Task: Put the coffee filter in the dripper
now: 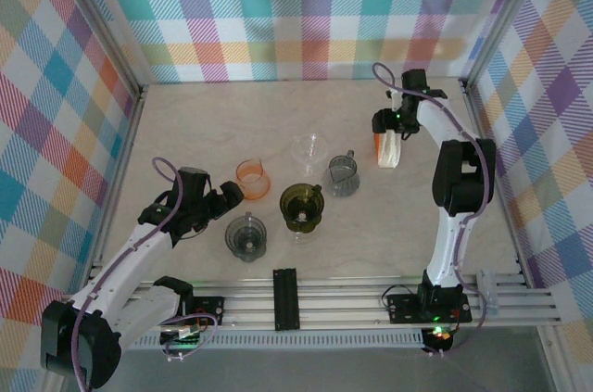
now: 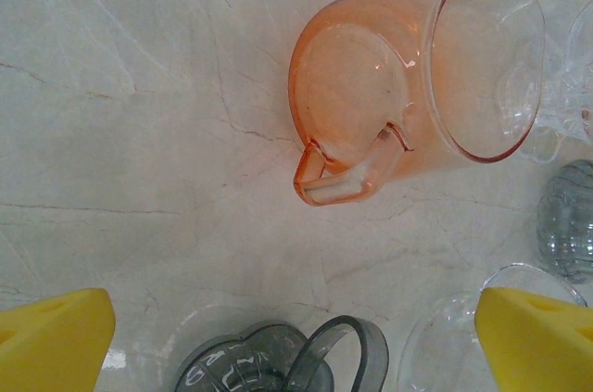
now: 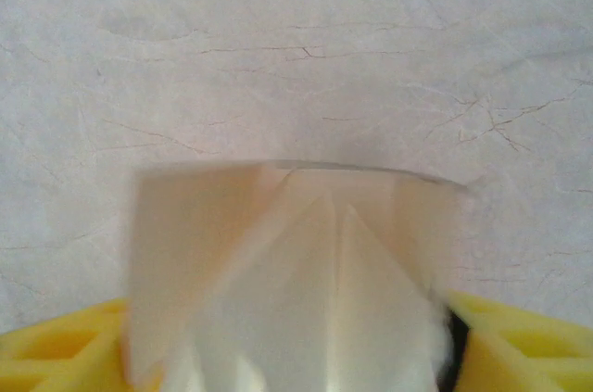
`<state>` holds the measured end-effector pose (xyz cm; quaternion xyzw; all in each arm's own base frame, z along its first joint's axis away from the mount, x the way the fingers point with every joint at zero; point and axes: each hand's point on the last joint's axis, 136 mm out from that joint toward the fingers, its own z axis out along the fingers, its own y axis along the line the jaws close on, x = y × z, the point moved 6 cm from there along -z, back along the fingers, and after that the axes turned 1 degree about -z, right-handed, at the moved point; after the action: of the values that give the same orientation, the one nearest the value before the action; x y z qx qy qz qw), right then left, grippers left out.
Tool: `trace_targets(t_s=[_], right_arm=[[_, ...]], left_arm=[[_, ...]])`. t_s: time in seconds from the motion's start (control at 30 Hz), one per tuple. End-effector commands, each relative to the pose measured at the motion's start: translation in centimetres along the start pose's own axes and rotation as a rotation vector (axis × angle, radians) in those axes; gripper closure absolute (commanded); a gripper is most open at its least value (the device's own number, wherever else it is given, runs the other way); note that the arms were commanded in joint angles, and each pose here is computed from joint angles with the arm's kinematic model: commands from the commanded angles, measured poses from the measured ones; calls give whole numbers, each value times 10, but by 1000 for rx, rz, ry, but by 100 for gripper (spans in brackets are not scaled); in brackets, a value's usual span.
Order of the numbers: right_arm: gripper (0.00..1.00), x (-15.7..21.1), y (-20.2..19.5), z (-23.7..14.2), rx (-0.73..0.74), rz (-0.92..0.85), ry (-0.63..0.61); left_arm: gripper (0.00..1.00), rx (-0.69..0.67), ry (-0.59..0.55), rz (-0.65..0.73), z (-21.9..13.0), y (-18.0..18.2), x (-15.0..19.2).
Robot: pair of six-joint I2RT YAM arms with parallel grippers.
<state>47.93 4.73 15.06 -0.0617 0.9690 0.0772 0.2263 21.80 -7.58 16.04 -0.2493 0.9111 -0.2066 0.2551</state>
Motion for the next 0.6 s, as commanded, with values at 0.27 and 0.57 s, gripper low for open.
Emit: trace_targets(t_s=[0.27, 0.57], right_arm=[[7, -24, 1, -56, 84, 80, -194], [38, -4, 16, -108, -12, 294, -264]], left_arm=[[0, 30, -4, -2, -10, -13, -7], [0, 30, -30, -7, -14, -11, -8]])
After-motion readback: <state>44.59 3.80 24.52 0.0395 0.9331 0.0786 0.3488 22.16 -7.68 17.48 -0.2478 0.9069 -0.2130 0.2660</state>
